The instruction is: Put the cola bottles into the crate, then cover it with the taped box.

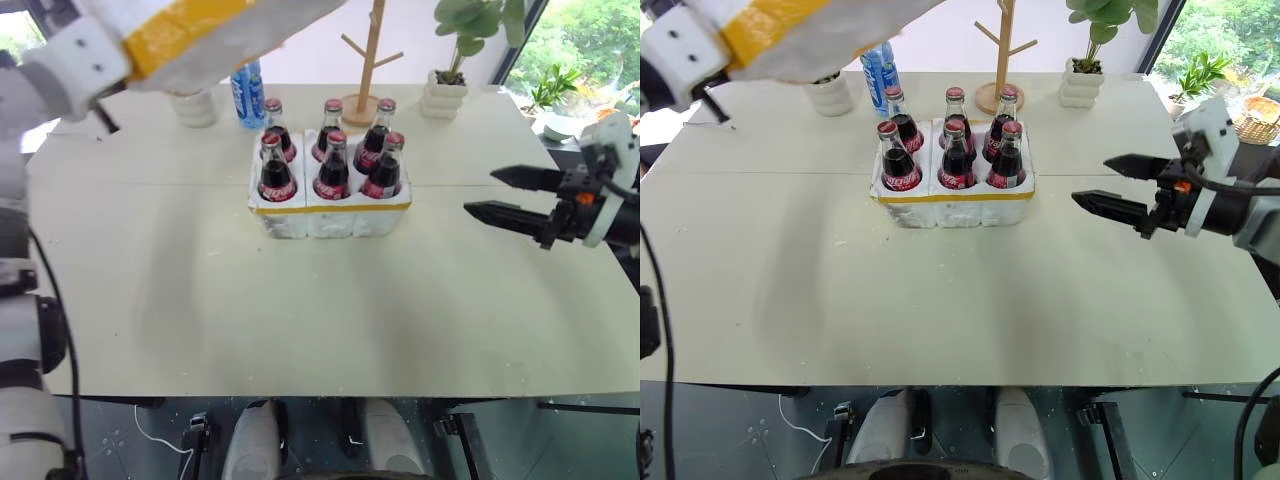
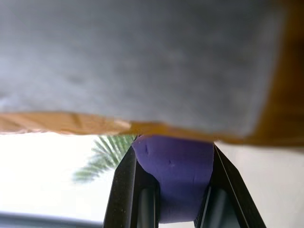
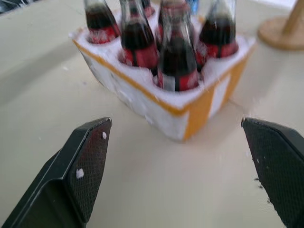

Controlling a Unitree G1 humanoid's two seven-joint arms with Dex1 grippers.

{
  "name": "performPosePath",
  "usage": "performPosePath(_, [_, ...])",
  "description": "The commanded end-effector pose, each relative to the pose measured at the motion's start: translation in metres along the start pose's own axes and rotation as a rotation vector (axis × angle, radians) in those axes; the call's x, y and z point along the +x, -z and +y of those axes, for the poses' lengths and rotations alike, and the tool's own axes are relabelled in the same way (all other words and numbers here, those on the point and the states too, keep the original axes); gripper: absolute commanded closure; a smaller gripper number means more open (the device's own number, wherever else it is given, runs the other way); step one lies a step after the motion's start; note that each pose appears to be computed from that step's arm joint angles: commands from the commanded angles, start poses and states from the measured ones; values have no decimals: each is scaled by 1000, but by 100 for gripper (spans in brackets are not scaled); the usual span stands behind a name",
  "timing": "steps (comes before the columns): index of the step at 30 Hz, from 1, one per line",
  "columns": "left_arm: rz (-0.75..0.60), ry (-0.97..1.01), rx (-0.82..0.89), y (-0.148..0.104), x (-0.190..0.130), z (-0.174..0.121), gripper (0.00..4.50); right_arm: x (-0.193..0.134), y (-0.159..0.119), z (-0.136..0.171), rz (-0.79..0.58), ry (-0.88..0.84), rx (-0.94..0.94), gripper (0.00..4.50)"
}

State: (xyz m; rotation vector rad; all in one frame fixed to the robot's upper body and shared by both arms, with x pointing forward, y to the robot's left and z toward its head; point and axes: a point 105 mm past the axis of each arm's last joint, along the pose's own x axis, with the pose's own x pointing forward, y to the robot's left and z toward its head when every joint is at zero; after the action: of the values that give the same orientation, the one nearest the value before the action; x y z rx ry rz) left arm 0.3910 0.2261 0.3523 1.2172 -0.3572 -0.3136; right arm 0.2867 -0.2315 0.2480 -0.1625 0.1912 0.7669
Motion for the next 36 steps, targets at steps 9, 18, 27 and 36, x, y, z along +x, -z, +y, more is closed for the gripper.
performPosePath(9, [-14,-34,535,-35,26,-47,424,-14,-20,-4,-100,78,-15,0])
performPosePath(18, [-22,73,593,-30,18,-87,126,-11,-24,-4,-125,86,-4,0])
performPosePath(27, [-17,101,184,-18,-24,-108,9,-14,3,-5,-48,102,10,0])
performPosePath(36, [-7,440,-959,4,-96,-87,9,-16,3,4,21,-21,-98,0])
